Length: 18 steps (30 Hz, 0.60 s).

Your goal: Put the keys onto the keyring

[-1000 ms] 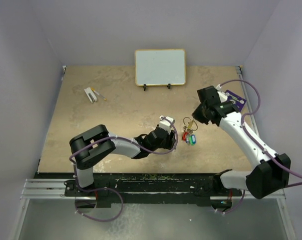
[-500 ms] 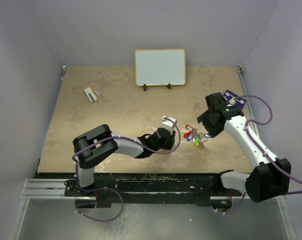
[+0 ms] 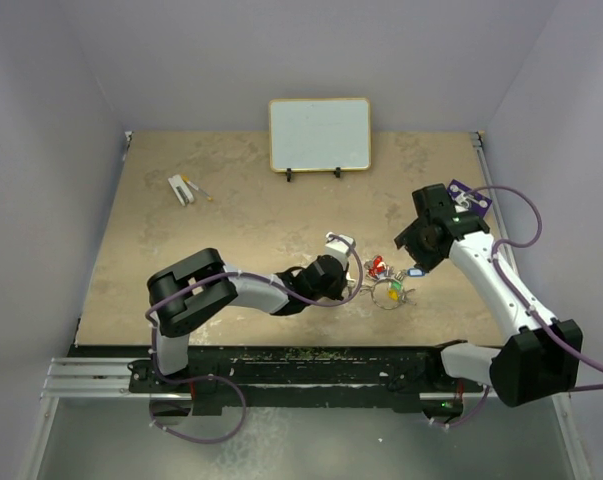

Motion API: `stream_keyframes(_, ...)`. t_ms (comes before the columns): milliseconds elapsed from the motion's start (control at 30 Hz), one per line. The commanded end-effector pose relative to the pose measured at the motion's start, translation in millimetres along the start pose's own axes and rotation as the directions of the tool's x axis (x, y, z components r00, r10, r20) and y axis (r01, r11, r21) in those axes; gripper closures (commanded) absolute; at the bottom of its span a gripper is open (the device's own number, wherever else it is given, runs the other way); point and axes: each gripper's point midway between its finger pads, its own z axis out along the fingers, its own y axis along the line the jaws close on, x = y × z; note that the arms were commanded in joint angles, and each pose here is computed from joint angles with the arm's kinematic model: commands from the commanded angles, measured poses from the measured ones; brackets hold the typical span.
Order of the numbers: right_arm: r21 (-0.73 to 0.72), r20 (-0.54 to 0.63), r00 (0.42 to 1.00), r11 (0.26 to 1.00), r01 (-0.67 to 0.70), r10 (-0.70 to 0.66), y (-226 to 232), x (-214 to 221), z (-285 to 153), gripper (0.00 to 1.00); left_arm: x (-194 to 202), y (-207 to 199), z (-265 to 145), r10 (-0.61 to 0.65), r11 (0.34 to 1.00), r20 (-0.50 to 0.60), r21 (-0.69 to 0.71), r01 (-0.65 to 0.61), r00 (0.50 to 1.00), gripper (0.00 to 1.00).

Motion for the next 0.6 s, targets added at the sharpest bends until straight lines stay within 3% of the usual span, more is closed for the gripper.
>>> stream_keyframes(0,-0.040,-0.038,0.995,0.995,0.087,-0.088,8.8,4.4,2.0,0.45,-1.1,-0.9,1.9,0.036,0.999,-0.009,-0.009,-0.036,0.999,0.97)
stream_keyframes(300,-0.080,-0.108,0.972,0.976,0.201,-0.209,19.9,20.8,29.6,0.67,-15.9,37.9,-5.1,0.211,0.966,0.001,-0.154,-0.209,0.977,0.97)
stream_keyframes(567,0.015,-0.165,0.951,0.963,0.269,-0.263,-1.3,33.5,55.2,0.69,-46.2,103.4,-16.9,0.272,0.936,-0.014,-0.227,-0.268,0.962,0.97)
